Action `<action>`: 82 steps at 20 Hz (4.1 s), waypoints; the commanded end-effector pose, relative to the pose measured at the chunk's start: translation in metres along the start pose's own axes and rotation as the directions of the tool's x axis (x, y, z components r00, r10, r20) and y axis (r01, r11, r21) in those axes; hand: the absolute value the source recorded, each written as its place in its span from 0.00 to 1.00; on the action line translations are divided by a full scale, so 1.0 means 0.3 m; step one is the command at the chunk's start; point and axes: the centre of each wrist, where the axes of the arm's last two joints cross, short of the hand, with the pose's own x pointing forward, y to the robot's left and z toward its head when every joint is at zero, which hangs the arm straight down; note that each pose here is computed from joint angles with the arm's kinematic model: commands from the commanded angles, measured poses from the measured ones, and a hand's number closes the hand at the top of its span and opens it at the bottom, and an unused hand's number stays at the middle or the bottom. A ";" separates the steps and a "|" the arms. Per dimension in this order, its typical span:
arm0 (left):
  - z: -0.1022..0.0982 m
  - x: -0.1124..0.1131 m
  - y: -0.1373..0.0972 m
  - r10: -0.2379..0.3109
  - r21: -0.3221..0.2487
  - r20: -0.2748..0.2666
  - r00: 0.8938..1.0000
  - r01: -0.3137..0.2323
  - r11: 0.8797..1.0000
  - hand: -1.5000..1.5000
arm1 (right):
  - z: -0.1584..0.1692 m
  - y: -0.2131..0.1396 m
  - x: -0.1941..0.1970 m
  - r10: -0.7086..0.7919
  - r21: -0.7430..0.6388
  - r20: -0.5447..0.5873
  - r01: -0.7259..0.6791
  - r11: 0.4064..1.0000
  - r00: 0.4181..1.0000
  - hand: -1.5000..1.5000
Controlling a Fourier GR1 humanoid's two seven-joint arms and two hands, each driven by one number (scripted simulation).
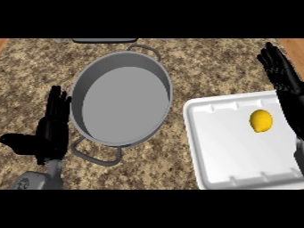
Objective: Pick the lemon from the tray and place it in the pot
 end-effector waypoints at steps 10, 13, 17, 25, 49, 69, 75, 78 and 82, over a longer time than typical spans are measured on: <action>0.050 -0.043 0.351 -0.435 0.048 -0.139 0.890 0.444 0.895 0.50 | 0.627 -0.340 -0.236 0.168 -0.340 -0.877 -0.828 0.446 0.450 0.00; 0.048 -0.023 0.374 -0.474 -0.005 -0.147 0.868 0.479 0.878 0.50 | 0.669 -0.228 -0.244 0.153 -0.373 -0.889 -0.877 0.304 0.432 0.00; 0.027 0.025 0.363 -0.492 -0.084 -0.136 0.860 0.484 0.871 0.50 | 0.674 -0.087 -0.220 0.070 -0.370 -0.913 -0.886 0.280 0.403 0.00; 0.005 0.069 0.310 -0.489 -0.116 -0.107 0.866 0.477 0.871 0.50 | 0.472 -0.079 -0.111 0.001 -0.176 -0.980 -0.866 0.468 0.200 0.00; -0.012 0.068 0.274 -0.496 -0.117 -0.120 0.860 0.483 0.867 0.50 | -0.031 -0.168 -0.199 0.007 0.160 -0.946 -0.447 0.880 -0.325 0.00; 0.014 0.073 0.292 -0.482 -0.110 -0.133 0.866 0.471 0.875 0.50 | -0.011 -0.070 -0.388 0.045 0.234 -0.889 -0.367 0.900 -0.457 0.00; 0.000 0.070 0.264 -0.501 -0.098 -0.121 0.857 0.492 0.865 0.50 | -0.007 -0.088 -0.411 0.043 0.220 -0.897 -0.360 0.907 -0.440 0.00; 0.001 0.051 0.327 -0.480 -0.101 -0.137 0.867 0.469 0.877 0.50 | -0.021 -0.081 -0.437 0.036 0.208 -0.895 -0.345 0.915 -0.444 0.00; 0.016 0.086 0.341 -0.496 -0.110 -0.135 0.858 0.484 0.868 0.50 | -0.059 -0.103 -0.404 0.137 0.277 -0.906 -0.314 0.908 -0.402 1.00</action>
